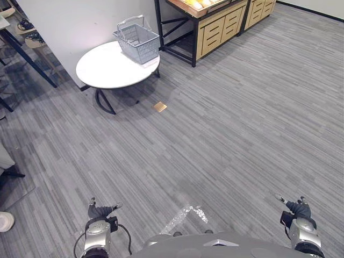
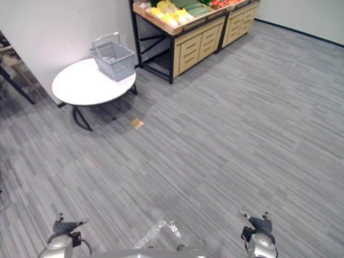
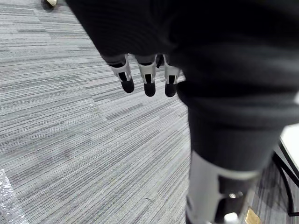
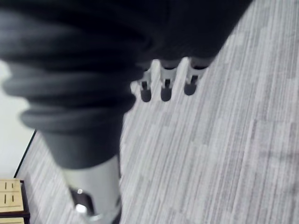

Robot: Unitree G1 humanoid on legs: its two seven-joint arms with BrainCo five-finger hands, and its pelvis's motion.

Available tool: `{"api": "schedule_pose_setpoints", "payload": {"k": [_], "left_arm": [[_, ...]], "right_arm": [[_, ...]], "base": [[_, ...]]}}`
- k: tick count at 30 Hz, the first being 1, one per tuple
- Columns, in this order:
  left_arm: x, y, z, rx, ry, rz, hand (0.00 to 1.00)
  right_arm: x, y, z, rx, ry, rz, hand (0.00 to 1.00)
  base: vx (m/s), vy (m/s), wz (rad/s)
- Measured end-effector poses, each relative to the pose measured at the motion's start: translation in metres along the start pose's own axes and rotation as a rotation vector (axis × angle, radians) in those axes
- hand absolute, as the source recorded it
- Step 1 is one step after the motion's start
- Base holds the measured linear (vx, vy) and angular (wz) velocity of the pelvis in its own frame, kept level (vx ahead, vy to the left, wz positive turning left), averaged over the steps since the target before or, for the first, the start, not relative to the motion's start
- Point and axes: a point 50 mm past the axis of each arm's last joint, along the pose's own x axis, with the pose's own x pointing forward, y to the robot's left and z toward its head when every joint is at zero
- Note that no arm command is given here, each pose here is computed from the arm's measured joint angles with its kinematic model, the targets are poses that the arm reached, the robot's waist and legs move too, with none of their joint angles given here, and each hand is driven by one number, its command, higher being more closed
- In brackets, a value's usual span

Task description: Pick vegetable in the basket

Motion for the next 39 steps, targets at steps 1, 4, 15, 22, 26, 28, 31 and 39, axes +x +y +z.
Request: {"api": "schedule_pose_setpoints", "payload": {"k": [1, 4, 15, 22, 26, 28, 31, 39], "left_arm": [[-0.001, -0.002, -0.003, -0.001, 0.011, -0.006, 0.0], [-0.006, -0.01, -0.012, -0.003, 0.037, -0.03, 0.0], [-0.009, -0.015, -0.02, 0.008, 0.063, -0.05, 0.0], [-0.007, -0.02, -0.01, 0.015, 0.037, -0.065, 0.0], [-0.003, -0.009, -0.006, 0.013, 0.026, -0.035, 0.0], [0.001, 0.003, 0.003, -0.009, -0.006, 0.005, 0.0], [0.006, 0.02, 0.014, -0.033, -0.042, 0.056, 0.0], [0.009, 0.034, 0.016, -0.022, -0.046, 0.09, 0.0]], "right_arm": [[0.0, 0.002, 0.0, -0.002, 0.001, 0.004, 0.0], [-0.002, 0.009, -0.004, -0.008, 0.008, 0.025, 0.0], [-0.005, 0.015, -0.021, -0.027, 0.076, 0.069, 0.0], [-0.009, 0.025, -0.028, -0.02, 0.107, 0.106, 0.0], [-0.009, 0.029, -0.027, -0.036, 0.105, 0.119, 0.0], [-0.007, 0.028, -0.022, -0.068, 0.087, 0.127, 0.0], [0.0, 0.005, -0.012, -0.12, 0.054, 0.076, 0.0], [0.01, -0.03, 0.001, -0.141, 0.039, -0.017, 0.0]], "base": [[0.0, 0.0, 0.0], [-0.03, -0.024, -0.03], [-0.02, -0.02, 0.06], [0.0, -0.035, 0.18], [0.07, -0.046, -0.07], [0.08, -0.098, -0.06], [0.21, -0.013, -0.27], [0.38, 0.187, -0.28]]}}
